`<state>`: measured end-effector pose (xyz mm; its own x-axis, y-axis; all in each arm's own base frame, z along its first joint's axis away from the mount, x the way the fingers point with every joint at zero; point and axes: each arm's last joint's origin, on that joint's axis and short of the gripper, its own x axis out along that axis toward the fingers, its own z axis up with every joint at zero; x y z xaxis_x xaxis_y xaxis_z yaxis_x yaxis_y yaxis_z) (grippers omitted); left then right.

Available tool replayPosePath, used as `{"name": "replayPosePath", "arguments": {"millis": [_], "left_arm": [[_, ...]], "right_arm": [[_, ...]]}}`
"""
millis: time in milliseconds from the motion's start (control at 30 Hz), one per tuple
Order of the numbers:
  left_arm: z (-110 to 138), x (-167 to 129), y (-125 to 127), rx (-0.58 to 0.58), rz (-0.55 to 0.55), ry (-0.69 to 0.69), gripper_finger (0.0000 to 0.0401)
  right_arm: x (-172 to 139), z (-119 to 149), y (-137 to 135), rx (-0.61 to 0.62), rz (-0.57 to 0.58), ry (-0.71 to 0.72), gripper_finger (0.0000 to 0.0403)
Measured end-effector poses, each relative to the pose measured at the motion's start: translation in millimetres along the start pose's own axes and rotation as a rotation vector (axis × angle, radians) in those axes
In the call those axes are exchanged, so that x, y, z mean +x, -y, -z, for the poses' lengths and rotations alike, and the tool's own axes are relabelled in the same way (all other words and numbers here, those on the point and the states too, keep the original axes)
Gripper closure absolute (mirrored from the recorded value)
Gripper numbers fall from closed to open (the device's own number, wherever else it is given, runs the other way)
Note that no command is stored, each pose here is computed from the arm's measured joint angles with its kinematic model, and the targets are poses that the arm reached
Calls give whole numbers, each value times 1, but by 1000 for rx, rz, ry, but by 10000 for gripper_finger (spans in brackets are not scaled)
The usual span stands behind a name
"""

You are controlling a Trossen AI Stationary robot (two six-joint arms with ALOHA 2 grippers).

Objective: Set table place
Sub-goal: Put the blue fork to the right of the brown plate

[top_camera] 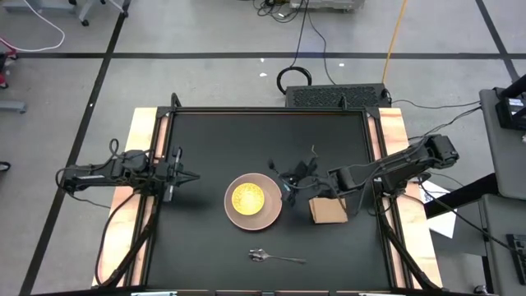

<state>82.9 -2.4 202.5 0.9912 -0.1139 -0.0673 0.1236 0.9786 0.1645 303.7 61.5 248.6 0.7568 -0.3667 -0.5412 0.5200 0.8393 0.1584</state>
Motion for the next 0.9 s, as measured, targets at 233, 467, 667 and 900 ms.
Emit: {"name": "replayPosePath", "arguments": {"millis": [233, 467, 667, 900], "left_arm": [[1, 0, 0, -15, 3, -15, 375], [1, 0, 0, -20, 4, -15, 375], [2, 0, 0, -19, 3, -16, 375], [1, 0, 0, -9, 3, -15, 375]], "right_arm": [[-39, -16, 10, -92, 73, 171, 403], [-74, -6, 27, -108, 44, 295, 403], [-83, 23, 44, -198, -30, 407, 403], [-90, 56, 69, -229, -333, 553, 403]]}}
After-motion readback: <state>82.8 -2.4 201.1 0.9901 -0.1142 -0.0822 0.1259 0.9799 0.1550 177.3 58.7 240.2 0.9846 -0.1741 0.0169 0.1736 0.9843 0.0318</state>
